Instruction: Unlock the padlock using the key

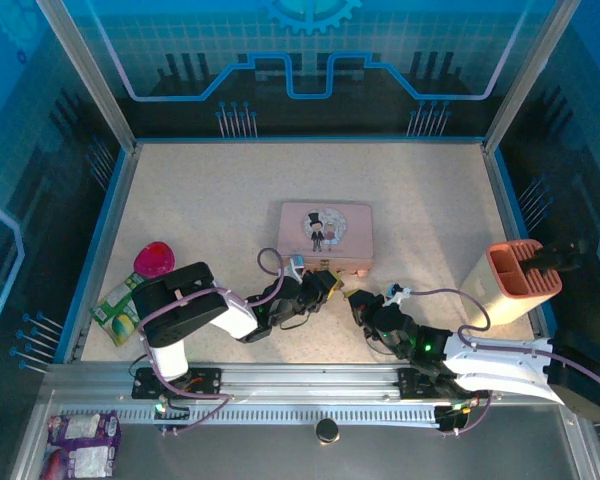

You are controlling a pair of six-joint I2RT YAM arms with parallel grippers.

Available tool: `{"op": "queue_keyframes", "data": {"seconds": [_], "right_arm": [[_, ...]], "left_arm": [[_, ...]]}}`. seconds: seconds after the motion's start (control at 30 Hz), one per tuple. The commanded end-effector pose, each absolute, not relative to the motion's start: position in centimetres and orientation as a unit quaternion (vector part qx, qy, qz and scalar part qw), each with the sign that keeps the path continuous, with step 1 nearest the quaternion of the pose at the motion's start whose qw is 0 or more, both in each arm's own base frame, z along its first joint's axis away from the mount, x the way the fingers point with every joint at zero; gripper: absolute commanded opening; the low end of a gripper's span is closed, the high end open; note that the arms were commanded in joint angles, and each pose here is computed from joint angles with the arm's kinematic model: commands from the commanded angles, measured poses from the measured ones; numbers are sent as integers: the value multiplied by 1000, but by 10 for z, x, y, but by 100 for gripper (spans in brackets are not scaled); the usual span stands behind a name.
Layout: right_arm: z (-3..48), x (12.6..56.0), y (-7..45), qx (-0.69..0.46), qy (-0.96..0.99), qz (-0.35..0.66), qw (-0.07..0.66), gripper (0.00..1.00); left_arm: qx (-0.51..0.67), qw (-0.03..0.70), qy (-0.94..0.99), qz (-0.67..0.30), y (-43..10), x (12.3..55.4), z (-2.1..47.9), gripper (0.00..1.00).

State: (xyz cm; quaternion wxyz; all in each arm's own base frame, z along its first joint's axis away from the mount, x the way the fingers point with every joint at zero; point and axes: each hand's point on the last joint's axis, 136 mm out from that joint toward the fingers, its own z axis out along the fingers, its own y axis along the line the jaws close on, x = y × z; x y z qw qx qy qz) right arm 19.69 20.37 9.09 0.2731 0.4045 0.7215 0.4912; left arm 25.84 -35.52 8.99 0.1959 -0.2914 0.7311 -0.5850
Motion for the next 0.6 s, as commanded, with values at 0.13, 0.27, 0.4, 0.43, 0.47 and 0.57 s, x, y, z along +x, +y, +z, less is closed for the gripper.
{"op": "queue_keyframes", "data": {"seconds": [0.13, 0.27, 0.4, 0.43, 0.47, 0.57], "right_arm": [[107, 202, 202, 413, 699, 505, 292, 0], [110, 201, 200, 410, 707, 495, 295, 0], [105, 200, 197, 417, 705, 494, 292, 0], [106, 200, 198, 418, 705, 493, 292, 0], [107, 201, 199, 416, 706, 493, 292, 0], [104, 200, 200, 417, 708, 491, 289, 0]], "left_arm": [[-256, 205, 674, -662, -368, 252, 150, 0], [-263, 206, 674, -659, -364, 252, 143, 0], [-259, 205, 676, -659, -366, 252, 144, 0], [-255, 207, 676, -659, -367, 252, 146, 0], [-254, 207, 677, -659, -368, 252, 147, 0], [-251, 210, 676, -660, -368, 253, 151, 0]]}}
